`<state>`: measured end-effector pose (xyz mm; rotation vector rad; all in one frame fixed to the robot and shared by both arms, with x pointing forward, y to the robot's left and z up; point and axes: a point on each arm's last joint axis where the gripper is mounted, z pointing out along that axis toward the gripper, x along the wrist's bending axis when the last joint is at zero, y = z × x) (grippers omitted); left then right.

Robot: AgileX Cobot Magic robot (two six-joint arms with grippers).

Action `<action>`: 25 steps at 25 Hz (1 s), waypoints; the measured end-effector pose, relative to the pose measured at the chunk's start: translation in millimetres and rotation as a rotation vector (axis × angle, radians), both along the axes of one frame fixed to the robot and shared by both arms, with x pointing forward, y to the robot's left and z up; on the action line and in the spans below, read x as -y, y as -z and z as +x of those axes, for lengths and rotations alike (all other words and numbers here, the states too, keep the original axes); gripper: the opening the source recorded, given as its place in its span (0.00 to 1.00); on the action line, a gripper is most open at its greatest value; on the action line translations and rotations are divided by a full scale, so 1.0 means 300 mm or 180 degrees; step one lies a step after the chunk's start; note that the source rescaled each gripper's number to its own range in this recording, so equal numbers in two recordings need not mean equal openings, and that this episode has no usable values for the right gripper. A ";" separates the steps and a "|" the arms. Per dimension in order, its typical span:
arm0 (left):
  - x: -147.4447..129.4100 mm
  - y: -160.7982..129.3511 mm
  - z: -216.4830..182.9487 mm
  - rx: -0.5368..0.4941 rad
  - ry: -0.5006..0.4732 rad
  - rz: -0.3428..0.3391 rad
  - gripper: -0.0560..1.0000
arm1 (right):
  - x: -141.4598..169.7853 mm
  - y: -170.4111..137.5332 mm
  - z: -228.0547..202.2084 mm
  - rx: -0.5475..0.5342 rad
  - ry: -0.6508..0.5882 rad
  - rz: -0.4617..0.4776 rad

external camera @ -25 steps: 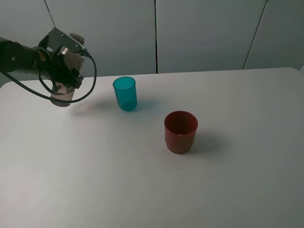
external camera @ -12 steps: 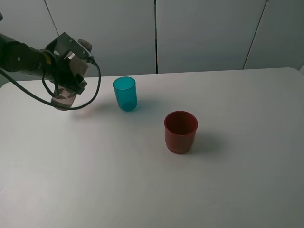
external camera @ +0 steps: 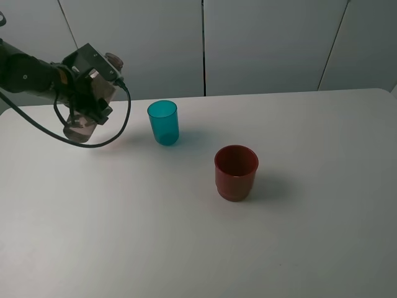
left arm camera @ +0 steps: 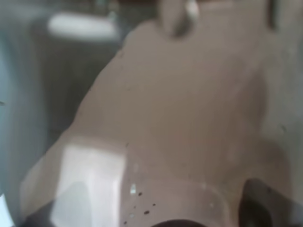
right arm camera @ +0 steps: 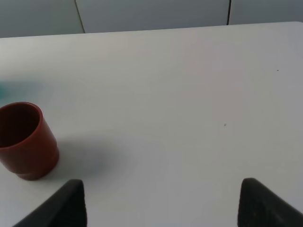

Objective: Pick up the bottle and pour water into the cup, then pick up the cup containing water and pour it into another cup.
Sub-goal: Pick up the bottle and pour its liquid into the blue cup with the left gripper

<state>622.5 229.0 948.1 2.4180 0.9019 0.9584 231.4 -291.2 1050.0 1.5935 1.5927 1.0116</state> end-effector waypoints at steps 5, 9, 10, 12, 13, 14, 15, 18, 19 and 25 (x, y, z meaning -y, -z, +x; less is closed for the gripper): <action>0.005 -0.008 0.003 0.0025 0.0077 0.0086 0.08 | 0.000 0.000 0.000 -0.0001 0.0009 0.0016; 0.010 -0.017 0.009 0.0068 0.0184 0.0202 0.08 | 0.000 0.000 0.000 -0.0001 0.0009 0.0016; 0.011 -0.023 0.013 0.0091 0.0222 0.0256 0.08 | 0.000 0.000 0.000 -0.0001 0.0009 0.0016; 0.018 -0.036 0.021 0.0125 0.0300 0.0359 0.08 | 0.000 0.000 0.000 -0.0001 0.0009 0.0016; 0.023 -0.044 0.024 0.0144 0.0339 0.0409 0.08 | 0.000 0.000 0.000 -0.0001 0.0009 0.0016; 0.026 -0.049 0.027 0.0159 0.0362 0.0441 0.08 | 0.000 0.000 0.000 -0.0001 0.0009 0.0016; 0.026 -0.052 0.029 0.0169 0.0379 0.0469 0.08 | 0.000 0.000 0.000 -0.0001 0.0009 0.0016; 0.026 -0.057 0.033 0.0193 0.0456 0.0583 0.08 | 0.000 0.000 0.000 0.0000 0.0000 0.0000; 0.025 -0.057 0.033 0.0196 0.0481 0.0622 0.08 | 0.000 0.000 0.000 0.0000 0.0000 0.0000; 0.051 -0.058 0.028 0.0242 0.0712 0.0843 0.08 | 0.000 0.000 0.000 0.0000 0.0000 0.0000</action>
